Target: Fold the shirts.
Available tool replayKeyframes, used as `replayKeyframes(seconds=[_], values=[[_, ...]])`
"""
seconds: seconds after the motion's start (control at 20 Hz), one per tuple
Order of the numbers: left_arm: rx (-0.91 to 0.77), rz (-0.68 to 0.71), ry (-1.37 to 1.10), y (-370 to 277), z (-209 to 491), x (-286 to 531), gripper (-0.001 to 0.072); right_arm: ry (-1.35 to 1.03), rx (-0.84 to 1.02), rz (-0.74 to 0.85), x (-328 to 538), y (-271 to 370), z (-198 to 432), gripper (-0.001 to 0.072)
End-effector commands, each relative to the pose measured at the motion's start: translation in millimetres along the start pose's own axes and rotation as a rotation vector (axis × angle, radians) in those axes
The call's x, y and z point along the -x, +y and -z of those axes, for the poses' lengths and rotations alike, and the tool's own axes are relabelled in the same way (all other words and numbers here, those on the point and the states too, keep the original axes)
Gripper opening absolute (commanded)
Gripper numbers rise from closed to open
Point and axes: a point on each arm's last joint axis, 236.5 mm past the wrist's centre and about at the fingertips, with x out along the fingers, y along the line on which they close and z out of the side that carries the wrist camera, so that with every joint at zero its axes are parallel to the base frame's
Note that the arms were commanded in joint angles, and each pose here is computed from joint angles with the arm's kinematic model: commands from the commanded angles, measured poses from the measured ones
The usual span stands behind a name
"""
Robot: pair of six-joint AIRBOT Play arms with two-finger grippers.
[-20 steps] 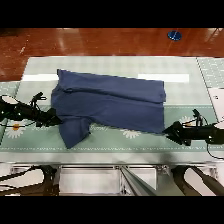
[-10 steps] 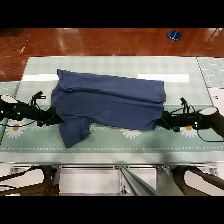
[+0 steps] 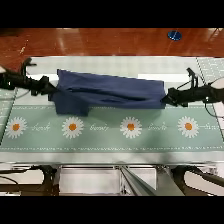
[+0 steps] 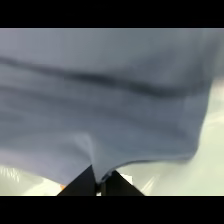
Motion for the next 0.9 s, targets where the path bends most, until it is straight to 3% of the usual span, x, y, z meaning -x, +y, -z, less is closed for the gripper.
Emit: replayKeyframes(seconds=[0.0,0.25,0.55,0.6,0.65,0.7,0.85], values=[[0.001,0.014,-0.061,-26.0,-61.3,-3.7,0.0018,-0.042,0.012,0.005,2.8,4.5,-43.3,0.0023],[0.028,0.029,-0.078,-29.5,-113.3,-32.7,0.0018,-0.078,-0.009,0.009,-12.5,-4.5,-92.2,0.0022],[0.04,0.028,-0.036,-11.7,-121.8,-72.2,0.002,-0.117,-0.073,0.023,-41.7,-28.1,-131.6,0.0024],[0.025,0.027,-0.026,-11.7,-119.6,-77.7,0.0103,-0.126,-0.091,0.025,-46.5,-32.3,-135.5,0.0081],[0.025,0.028,-0.017,-12.3,-117.8,-81.6,0.035,-0.137,-0.106,0.022,-50.9,-35.3,-139.0,0.0295],[0.018,0.029,-0.006,-14.8,-114.9,-83.4,0.0505,-0.146,-0.115,0.019,-53.3,-37.0,-141.5,0.0394],[-0.004,0.016,0.022,-14.0,-111.1,-70.3,0.0506,-0.128,-0.133,0.012,-39.7,-41.7,-136.9,0.0394]])
